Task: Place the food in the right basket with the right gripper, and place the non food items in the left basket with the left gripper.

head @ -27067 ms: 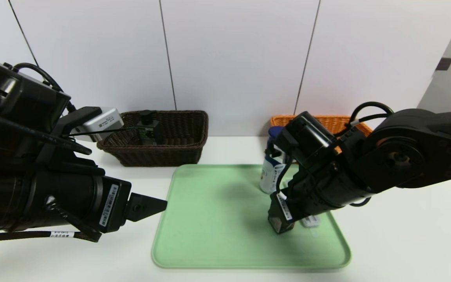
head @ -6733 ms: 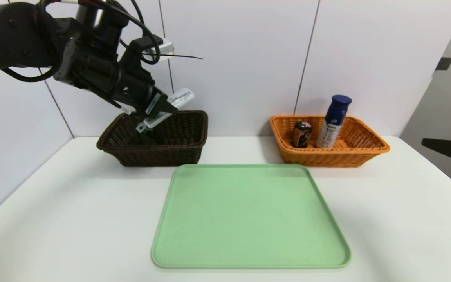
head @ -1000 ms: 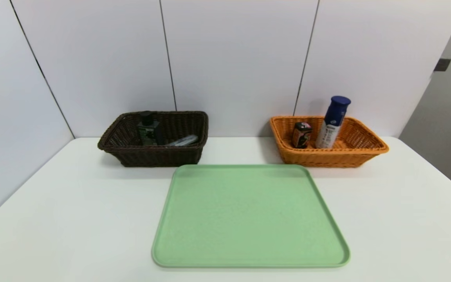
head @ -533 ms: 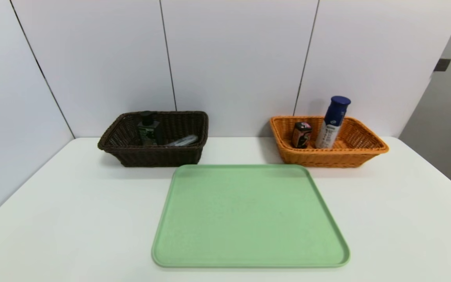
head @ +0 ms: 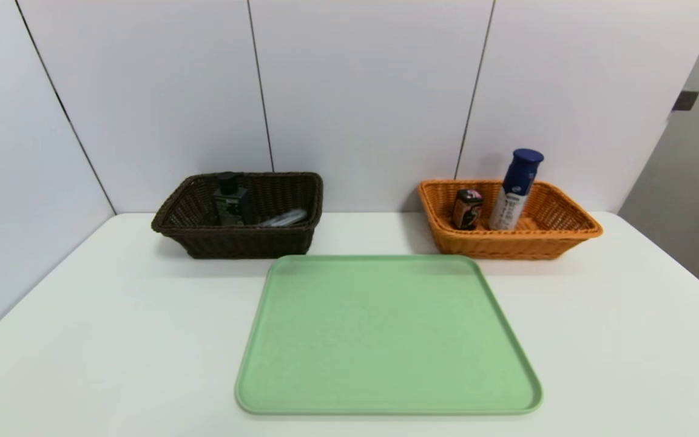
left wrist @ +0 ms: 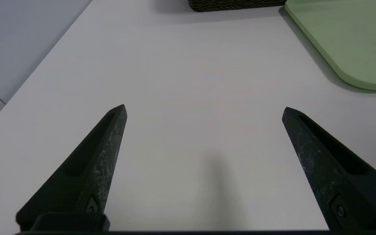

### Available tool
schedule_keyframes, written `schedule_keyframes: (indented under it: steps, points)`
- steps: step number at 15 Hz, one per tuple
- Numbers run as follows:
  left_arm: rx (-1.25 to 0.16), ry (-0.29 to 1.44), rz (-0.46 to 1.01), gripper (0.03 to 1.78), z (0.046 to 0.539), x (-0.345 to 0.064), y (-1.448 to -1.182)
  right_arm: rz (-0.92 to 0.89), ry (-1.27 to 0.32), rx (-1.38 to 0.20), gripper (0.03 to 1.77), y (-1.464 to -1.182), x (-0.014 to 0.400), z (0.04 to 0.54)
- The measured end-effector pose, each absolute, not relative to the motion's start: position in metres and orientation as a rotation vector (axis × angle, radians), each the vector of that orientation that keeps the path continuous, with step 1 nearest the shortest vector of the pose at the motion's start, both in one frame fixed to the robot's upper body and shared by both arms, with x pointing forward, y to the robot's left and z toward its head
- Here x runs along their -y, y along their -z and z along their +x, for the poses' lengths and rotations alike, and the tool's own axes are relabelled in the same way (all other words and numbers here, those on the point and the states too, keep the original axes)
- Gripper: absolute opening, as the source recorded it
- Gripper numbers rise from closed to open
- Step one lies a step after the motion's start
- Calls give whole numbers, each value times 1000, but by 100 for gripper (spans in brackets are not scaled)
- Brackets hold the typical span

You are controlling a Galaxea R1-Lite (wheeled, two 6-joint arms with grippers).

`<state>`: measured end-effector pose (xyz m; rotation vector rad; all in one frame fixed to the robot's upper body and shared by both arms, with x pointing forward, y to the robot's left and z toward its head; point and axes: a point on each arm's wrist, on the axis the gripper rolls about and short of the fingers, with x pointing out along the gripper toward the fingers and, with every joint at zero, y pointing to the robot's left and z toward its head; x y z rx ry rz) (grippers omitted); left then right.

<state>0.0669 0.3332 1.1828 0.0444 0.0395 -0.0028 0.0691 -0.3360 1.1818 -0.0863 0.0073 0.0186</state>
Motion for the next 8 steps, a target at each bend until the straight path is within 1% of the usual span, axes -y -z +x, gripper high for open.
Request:
schedule_keyframes:
  steps: [8]
  points:
    - [-40, 2, 44, 169, 67, -333, -1183, -78, -19, -6, 170, -1182, 336, 69]
